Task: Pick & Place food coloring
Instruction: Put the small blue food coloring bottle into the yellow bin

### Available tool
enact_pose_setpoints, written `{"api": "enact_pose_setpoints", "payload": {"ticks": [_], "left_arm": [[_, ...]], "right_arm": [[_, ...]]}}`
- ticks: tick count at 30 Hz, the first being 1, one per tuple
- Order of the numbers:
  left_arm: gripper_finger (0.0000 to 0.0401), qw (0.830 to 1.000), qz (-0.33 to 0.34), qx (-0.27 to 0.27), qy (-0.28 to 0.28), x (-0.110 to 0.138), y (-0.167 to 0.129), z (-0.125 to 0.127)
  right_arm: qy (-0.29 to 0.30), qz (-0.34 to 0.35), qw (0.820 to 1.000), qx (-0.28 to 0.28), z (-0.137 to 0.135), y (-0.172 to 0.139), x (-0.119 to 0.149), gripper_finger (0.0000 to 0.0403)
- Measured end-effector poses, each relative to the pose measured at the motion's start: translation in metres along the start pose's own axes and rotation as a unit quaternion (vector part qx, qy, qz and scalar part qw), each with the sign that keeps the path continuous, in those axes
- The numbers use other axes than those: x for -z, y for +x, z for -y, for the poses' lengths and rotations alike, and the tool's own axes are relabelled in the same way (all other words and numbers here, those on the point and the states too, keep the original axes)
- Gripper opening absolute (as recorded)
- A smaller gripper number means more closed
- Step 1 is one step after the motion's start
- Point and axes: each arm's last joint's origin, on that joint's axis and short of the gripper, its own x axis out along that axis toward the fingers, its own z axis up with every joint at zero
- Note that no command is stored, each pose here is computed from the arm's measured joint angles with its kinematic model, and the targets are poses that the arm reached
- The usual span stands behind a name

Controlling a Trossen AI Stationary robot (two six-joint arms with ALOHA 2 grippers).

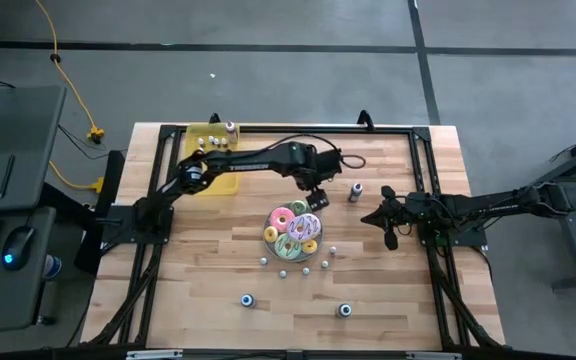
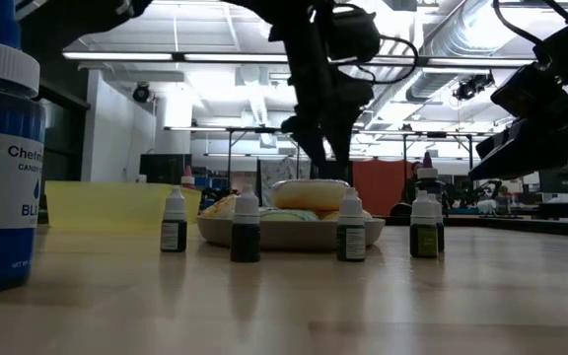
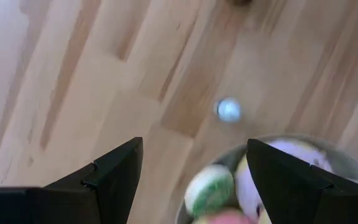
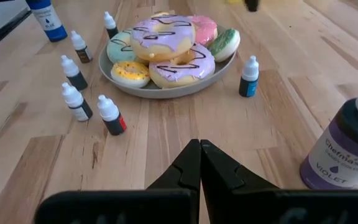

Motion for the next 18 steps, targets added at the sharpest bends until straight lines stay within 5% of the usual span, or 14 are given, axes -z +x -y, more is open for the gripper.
{"api": "enact_pose_setpoints", "payload": {"ticks": [18], "left_arm": [[0.0282,1.0,0.01,0.016,0.013,-0.003,0.031,0.015]], "right_arm": [[0.0,0.002,1.0,0.0,0.0,0.0,0.0,0.0]]}}
